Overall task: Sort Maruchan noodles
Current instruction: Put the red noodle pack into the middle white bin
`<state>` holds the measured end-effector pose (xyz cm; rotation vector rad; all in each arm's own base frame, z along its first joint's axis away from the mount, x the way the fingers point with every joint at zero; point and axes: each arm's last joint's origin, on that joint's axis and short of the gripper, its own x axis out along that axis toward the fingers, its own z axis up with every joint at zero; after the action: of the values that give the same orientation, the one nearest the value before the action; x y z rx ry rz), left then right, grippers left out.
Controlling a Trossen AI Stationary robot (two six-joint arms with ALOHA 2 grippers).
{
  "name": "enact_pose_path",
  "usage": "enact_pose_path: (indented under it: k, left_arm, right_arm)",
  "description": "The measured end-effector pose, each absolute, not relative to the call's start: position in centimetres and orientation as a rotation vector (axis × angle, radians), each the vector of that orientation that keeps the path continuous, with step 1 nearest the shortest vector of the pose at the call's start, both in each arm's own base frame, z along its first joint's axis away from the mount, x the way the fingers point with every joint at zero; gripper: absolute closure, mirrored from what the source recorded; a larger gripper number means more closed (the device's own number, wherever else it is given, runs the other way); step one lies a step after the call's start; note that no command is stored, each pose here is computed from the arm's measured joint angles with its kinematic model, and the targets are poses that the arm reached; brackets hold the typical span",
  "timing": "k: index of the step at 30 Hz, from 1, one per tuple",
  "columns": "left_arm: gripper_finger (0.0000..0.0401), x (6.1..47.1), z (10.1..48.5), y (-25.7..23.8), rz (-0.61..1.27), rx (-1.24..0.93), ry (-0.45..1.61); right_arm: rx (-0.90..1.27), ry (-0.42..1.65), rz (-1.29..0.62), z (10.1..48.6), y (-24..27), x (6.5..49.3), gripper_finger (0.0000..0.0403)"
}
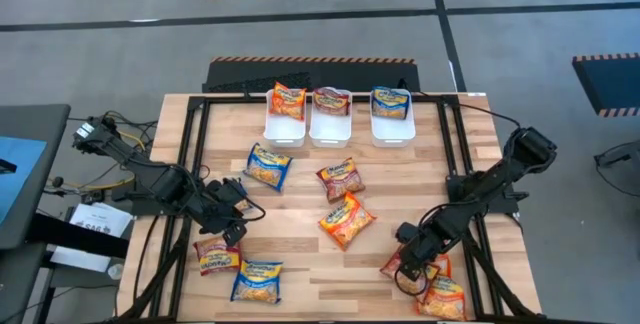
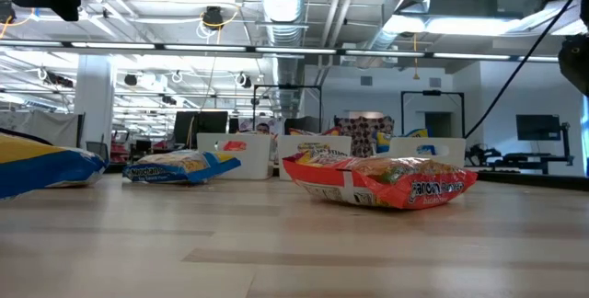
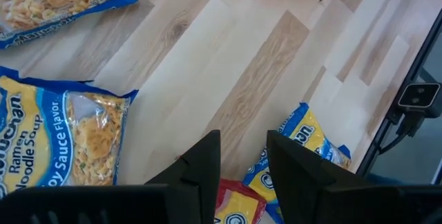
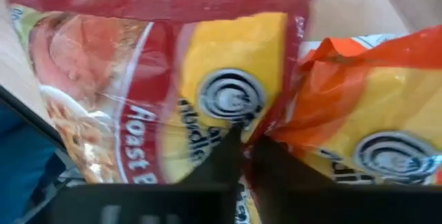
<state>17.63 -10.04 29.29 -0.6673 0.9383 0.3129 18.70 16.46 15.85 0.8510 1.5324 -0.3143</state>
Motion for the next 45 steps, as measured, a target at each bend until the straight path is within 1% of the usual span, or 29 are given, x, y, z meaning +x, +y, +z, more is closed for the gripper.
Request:
enact_pose_path:
  k: [1,2,9,20,23,28,32,35,40,45]
  left_arm:
    - [0.0298,17.6,29.3,-10.0,0.314,-0.67,0.938]
    - [0.0298,17.6,29.3,-10.0,0.315,-0.672,0.938]
    - [0.0298,17.6,29.3,-10.0,0.319,-0.675,0.939]
    - [0.0298,17.6,29.3,-10.0,0.333,-0.702,0.936]
    - [0.0298,17.6,29.3,-10.0,0.332,-0.7,0.935]
    - [0.0298,17.6,29.3,-10.0,0.332,-0.696,0.935]
    - [0.0298,17.7,29.3,-10.0,0.326,-0.681,0.936]
    - [0.0298,17.9,29.3,-9.5,0.336,-0.673,0.931]
    - [0.0298,18.1,29.8,-7.9,0.368,-0.618,0.878]
    - [0.0298,17.9,30.6,-5.4,0.401,-0.565,0.817]
  right_arm:
    - [0.844,1.533,-0.306,15.9,16.5,18.7,0.0382]
    - [0.837,1.533,-0.297,15.9,16.5,18.7,0.039]
    - [0.782,1.509,-0.216,17.2,17.0,19.4,0.0397]
    - [0.565,1.357,-0.223,22.9,17.5,21.2,0.0398]
    - [0.541,1.31,-0.254,24.5,17.1,21.8,0.0398]
    - [0.505,1.242,-0.254,27.3,16.0,23.2,0.0398]
    - [0.473,1.168,-0.269,30.2,14.1,24.7,0.0398]
    - [0.45,1.105,-0.299,32.1,11.7,26.0,0.0398]
    - [0.42,0.997,-0.346,34.4,6.6,28.2,0.0399]
    - [0.397,0.848,-0.396,35.9,1.1,30.0,0.0402]
